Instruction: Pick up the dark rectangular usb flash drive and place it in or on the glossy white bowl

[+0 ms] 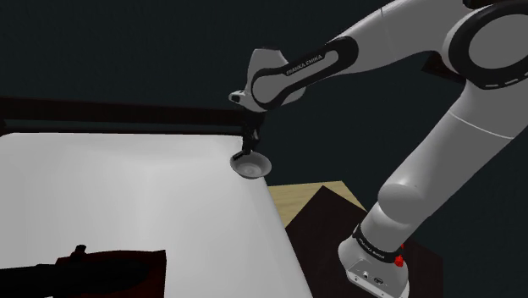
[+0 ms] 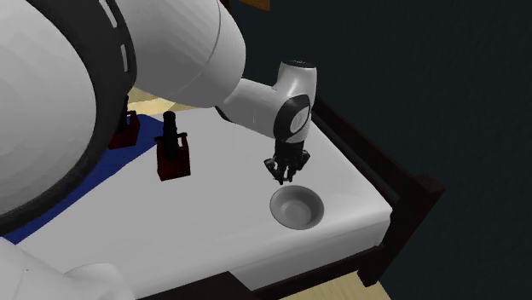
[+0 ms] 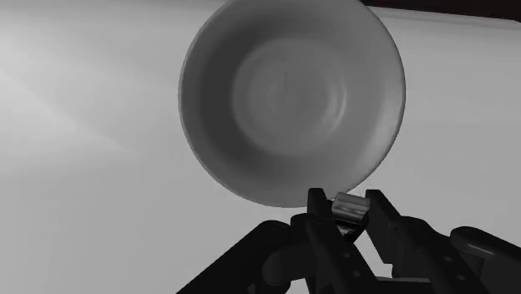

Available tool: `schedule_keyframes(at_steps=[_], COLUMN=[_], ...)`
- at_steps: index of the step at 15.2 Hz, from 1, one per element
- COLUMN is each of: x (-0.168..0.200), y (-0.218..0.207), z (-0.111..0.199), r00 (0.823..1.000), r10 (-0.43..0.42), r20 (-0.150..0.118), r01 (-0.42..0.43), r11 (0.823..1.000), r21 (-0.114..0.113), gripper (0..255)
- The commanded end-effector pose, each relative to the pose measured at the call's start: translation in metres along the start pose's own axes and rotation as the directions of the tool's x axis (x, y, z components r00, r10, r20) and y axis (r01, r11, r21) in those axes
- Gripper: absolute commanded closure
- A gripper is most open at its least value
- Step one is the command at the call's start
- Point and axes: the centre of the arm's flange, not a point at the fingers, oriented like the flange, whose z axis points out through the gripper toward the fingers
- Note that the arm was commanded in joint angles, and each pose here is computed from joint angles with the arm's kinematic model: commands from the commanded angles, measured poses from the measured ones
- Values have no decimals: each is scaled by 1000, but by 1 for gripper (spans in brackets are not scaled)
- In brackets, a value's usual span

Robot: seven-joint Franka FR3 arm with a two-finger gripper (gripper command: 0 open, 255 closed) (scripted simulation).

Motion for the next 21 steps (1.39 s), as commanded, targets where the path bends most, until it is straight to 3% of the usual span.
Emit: schedule_keyframes(at_steps=[1, 5, 21], x=[-23, -66, -69], y=[11, 31, 32], z=[-5, -9, 74], r00=[1000, 1000, 1000], r10=[-2, -2, -2], r20=[0, 0, 0], r01=[2, 2, 2], r11=[1000, 1000, 1000], r21=[0, 0, 0], gripper=[255, 255, 255])
